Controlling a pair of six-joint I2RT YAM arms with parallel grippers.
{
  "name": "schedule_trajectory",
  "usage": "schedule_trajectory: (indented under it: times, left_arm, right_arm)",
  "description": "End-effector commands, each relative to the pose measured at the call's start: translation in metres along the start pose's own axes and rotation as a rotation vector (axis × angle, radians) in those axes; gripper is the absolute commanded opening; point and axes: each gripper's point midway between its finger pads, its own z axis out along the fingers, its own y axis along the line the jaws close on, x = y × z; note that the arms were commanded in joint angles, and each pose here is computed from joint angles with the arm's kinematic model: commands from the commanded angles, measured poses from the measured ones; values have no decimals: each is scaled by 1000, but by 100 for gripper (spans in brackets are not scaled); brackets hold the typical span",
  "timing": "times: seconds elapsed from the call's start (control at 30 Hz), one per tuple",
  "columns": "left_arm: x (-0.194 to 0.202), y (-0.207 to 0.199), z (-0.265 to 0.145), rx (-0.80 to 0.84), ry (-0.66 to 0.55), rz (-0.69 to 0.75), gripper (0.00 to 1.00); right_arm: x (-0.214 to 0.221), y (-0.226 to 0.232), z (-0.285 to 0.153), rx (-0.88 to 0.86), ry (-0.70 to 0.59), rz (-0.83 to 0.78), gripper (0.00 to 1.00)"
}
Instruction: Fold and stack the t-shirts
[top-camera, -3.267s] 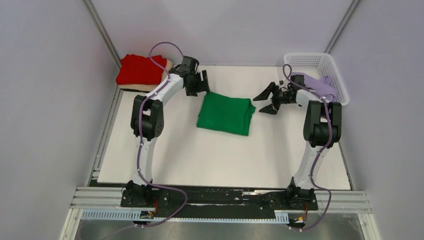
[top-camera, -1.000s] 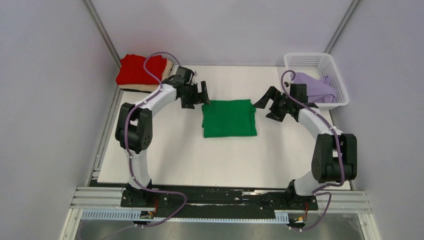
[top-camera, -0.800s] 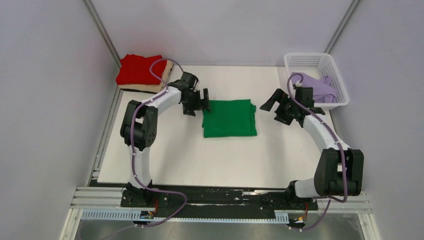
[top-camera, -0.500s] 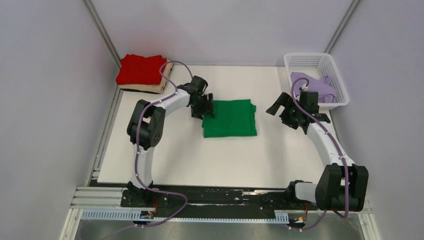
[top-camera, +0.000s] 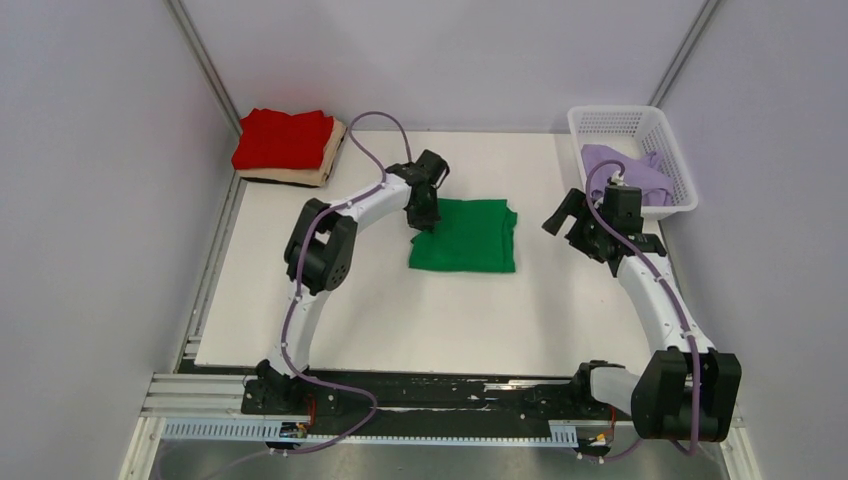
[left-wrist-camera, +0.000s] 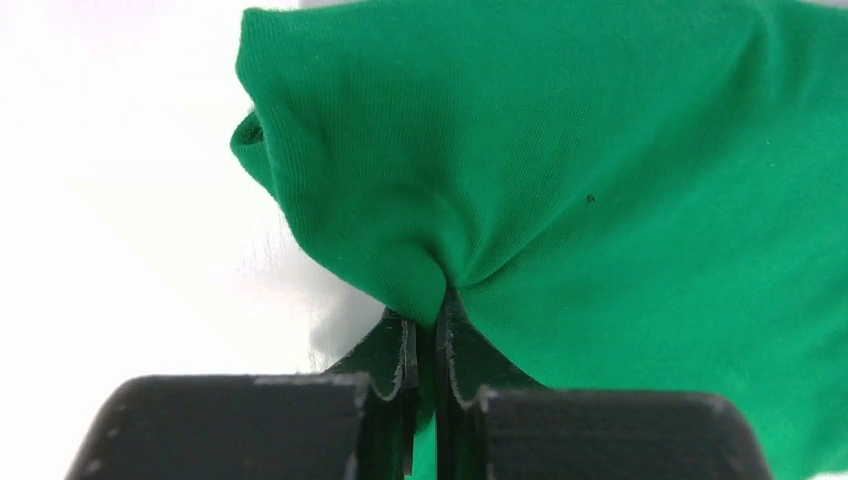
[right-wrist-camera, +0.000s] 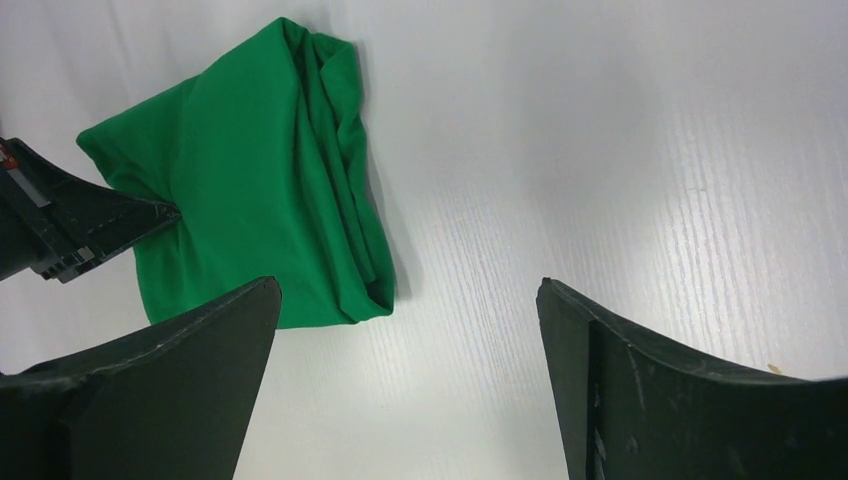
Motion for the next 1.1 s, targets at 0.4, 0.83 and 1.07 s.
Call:
schedule_trajectory:
  times: [0.4,0.83,1.07]
  left_arm:
    - [-134,120,-107,-759,-393,400,0]
    - [-254,186,-191,-1086,-620,602,0]
    - [-293,191,-244,-1132,-704,665,0]
  right_arm:
    - [-8,-28,-1,134,-75,-16,100]
    - [-23,-41,0,200,-161,-26,100]
    - [-20,-45,5,217,-146,-24,100]
